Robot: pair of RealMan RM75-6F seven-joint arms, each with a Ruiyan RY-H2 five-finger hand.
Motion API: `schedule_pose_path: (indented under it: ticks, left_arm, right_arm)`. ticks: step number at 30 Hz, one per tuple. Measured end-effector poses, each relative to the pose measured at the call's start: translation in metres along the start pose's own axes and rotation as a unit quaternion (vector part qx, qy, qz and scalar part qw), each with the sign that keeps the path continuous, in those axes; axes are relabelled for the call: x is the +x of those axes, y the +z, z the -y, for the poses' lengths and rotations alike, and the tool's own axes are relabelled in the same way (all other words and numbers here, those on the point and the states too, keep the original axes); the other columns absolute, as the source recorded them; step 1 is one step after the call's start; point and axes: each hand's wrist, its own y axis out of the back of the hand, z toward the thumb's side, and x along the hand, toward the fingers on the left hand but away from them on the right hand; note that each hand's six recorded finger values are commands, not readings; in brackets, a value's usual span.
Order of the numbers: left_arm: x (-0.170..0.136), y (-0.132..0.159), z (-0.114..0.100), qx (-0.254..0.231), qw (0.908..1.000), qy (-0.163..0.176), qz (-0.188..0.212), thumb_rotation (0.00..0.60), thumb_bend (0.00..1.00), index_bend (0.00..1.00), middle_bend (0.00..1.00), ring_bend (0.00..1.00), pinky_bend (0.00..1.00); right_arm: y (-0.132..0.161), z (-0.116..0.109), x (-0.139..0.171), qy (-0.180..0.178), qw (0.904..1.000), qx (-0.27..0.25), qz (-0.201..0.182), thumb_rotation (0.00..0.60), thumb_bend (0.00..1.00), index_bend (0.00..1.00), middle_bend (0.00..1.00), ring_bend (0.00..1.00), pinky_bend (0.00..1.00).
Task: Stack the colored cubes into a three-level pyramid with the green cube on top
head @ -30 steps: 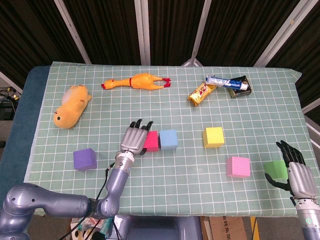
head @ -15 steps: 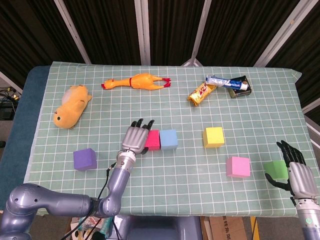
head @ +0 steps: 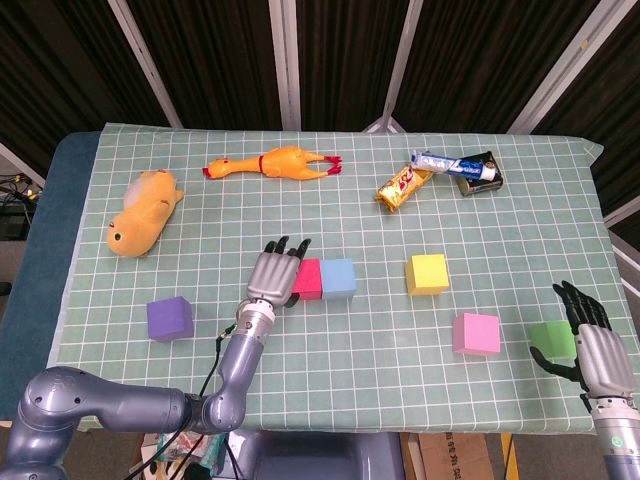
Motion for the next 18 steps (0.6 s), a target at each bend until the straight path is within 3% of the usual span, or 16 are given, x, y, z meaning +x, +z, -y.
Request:
schedule_pose_path:
  ticks: [18]
  left_arm:
    - [0.0075,0.0069,-0.0027,-0.004,1.0000,0.006,0.000,0.600,0.37,0.02,0.31,0.07,0.14]
  right_arm:
    - [-0.0008,0.0000,0.0001,0.000,1.0000,0.000,0.002,0.600,0.28,0.00,0.00,0.00,0.00]
